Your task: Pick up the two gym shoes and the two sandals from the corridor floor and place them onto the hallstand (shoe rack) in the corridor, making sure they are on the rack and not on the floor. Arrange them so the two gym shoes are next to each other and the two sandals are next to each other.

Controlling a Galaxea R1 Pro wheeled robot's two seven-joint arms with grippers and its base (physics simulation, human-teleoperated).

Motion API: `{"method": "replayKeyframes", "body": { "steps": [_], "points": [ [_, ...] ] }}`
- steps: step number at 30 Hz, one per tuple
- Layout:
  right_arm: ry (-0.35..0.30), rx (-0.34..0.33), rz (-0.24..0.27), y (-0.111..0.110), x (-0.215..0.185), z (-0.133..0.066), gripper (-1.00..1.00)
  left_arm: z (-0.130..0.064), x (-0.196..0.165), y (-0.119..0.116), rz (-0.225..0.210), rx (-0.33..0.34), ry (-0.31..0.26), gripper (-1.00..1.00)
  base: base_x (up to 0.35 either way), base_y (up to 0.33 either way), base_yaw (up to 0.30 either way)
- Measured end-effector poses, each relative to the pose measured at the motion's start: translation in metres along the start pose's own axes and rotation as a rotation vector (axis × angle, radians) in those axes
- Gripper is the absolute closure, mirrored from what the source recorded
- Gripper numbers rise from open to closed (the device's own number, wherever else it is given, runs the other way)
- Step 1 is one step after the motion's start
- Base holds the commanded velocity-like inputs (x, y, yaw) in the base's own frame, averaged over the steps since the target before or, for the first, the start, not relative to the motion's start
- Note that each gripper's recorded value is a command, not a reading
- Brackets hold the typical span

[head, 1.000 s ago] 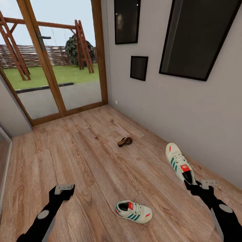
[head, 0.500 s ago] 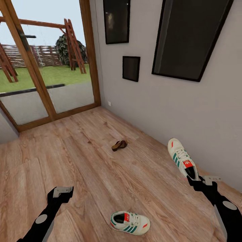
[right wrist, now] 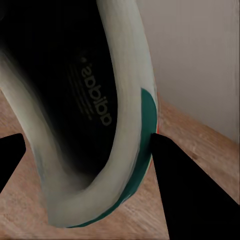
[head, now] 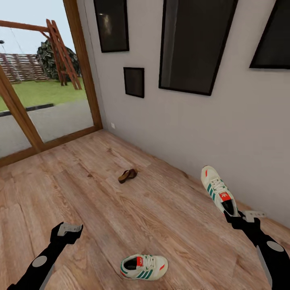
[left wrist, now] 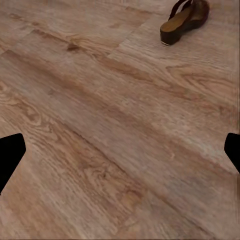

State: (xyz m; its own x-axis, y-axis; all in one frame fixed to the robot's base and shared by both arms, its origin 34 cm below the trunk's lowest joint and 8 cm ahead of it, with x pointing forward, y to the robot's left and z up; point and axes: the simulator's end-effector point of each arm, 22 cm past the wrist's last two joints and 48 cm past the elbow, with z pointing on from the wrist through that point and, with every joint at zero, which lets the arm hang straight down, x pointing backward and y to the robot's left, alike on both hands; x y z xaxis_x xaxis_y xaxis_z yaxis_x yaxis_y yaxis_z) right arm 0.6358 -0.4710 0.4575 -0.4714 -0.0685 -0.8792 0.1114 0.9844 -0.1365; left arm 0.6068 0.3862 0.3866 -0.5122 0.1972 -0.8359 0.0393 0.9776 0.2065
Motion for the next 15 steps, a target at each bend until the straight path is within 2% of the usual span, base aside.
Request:
{"method": "replayKeyframes", "body": {
  "steps": [1, 2, 7, 15],
  "points": [
    [0.0, -0.001, 0.0, 0.0, 0.0, 0.0, 1.0, -0.01, 0.005, -0.043, 0.056, 0.284, 0.018, -1.0, 0.0, 0.0, -0.3],
    [0.0, 0.0, 0.0, 0.0, 0.0, 0.0, 1.0, -0.015, 0.007, -0.052, 0.063, 0.342, 0.023, -1.0, 0.0, 0.0, -0.3],
    [0.001, -0.001, 0.0, 0.0, 0.0, 0.0, 1.0, -0.019, 0.009, -0.056, 0.071, 0.387, 0.029, -1.0, 0.0, 0.0, -0.29],
    [-0.001, -0.001, 0.0, 0.0, 0.0, 0.0, 1.0, -0.02, 0.011, -0.055, 0.078, 0.397, 0.033, -1.0, 0.0, 0.0, -0.27]
  ]
}}
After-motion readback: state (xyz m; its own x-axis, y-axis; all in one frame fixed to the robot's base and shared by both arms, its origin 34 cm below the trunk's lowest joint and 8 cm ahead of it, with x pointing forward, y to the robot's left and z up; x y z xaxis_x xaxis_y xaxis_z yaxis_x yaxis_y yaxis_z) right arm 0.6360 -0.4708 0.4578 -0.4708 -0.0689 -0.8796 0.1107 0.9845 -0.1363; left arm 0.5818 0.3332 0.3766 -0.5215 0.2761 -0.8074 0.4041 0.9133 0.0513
